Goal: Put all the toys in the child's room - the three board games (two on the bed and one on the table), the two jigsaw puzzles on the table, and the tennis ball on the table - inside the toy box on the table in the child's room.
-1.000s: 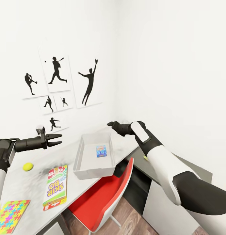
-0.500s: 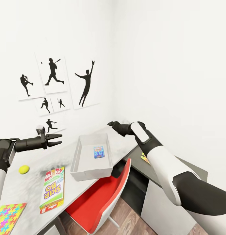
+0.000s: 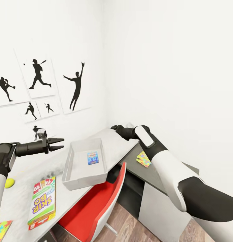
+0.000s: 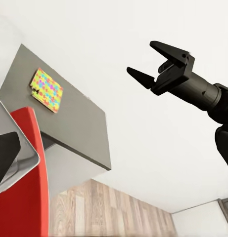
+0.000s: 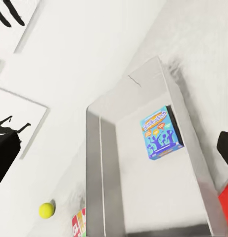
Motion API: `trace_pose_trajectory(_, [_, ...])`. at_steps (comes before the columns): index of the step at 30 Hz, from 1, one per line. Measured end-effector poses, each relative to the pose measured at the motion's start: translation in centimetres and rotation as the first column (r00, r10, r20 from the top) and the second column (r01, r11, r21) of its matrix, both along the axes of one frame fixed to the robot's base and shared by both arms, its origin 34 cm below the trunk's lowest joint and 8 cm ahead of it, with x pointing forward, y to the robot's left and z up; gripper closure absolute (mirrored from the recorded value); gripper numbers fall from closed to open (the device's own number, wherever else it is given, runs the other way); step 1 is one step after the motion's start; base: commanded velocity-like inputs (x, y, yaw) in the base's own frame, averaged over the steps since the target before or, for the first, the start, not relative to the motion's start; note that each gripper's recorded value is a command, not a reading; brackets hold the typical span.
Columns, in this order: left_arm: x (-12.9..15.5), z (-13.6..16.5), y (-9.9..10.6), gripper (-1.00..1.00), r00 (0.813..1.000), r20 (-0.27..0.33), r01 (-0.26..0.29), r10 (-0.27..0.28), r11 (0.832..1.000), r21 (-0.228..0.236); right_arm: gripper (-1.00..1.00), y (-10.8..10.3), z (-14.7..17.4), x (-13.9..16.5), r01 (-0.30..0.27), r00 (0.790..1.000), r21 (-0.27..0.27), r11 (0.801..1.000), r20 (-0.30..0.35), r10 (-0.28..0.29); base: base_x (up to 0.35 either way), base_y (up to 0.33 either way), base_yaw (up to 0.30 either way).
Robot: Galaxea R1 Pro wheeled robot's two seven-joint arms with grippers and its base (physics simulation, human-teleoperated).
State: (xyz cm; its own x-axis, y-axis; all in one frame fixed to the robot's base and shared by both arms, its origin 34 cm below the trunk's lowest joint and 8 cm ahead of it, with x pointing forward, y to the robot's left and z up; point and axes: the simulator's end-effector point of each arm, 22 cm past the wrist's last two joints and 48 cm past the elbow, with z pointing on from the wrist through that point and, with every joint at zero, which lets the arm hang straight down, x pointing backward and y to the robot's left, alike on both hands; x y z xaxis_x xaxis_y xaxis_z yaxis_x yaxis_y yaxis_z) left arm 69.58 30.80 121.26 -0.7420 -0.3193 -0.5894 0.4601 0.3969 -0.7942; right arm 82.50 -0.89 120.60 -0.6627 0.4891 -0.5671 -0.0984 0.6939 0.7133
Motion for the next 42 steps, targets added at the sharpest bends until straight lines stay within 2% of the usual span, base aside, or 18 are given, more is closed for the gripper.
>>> trace_pose_trajectory(26, [-0.02, -0.16, 0.02, -1.00, 1.000, 0.002, 0.001, -0.001, 1.000, 0.007, -1.00, -0.03, -0.03, 0.02, 0.002, 1.000, 0.001, 1.000, 0.000, -0.002, -0.002, 0.000, -0.281])
trace_pose_trajectory(42, [-0.15, 0.15, 0.59, -1.00, 1.000, 0.008, -0.007, 0.007, 1.000, 0.012, -1.00, -0.03, 0.25, -0.06, 0.002, 1.000, 0.001, 1.000, 0.004, -0.002, -0.034, 0.075, -0.281])
